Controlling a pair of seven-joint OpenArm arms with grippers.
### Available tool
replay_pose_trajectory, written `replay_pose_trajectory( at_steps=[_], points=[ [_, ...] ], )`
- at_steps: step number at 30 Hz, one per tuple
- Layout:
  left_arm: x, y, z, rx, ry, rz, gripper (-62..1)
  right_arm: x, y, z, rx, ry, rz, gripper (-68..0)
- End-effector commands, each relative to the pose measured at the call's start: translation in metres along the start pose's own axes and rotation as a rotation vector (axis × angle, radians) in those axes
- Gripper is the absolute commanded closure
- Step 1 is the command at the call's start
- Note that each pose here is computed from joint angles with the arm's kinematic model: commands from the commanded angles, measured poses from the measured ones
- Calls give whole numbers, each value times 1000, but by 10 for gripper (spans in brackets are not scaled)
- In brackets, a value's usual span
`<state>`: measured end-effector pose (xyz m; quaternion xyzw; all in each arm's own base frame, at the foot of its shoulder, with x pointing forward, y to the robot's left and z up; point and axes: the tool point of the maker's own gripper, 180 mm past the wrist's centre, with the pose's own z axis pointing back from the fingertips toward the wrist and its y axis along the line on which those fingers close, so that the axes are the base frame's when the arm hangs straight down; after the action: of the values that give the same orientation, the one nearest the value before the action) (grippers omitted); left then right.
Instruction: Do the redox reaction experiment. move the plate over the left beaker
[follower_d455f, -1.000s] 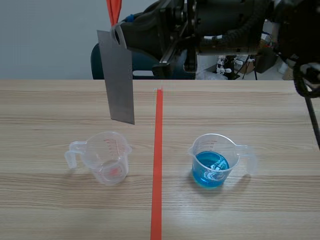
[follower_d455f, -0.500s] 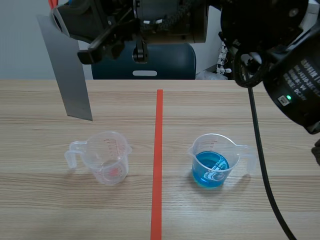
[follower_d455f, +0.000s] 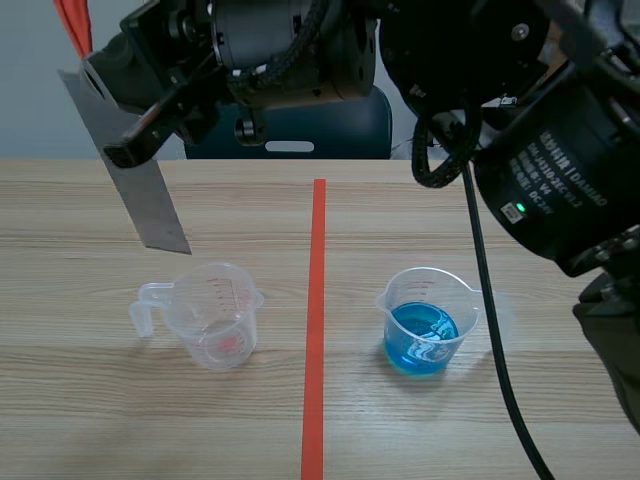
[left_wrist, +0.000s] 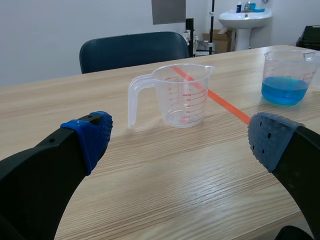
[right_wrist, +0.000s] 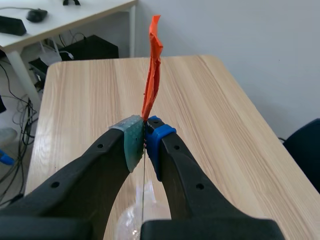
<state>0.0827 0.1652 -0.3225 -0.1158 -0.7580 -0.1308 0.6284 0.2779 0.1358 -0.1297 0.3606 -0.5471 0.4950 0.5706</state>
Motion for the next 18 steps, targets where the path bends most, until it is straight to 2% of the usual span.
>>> replay_pose_trajectory(
  at_steps=[1, 6, 13, 18],
  points=[
    [13, 5, -3, 8, -67, -6, -572, 9, -6, 1, -9, -18, 19, -6],
    [16, 14, -2, 61, -85, -5, -572, -1, -11, 3, -21, 10, 13, -6],
    [16, 14, -3, 60, -86, 20, -572, -12, -16, 7, -32, 36, 3, -6],
    [16, 14, -3, 60, -86, 20, -572, -15, -20, 15, -39, 26, 1, -6]
  ],
)
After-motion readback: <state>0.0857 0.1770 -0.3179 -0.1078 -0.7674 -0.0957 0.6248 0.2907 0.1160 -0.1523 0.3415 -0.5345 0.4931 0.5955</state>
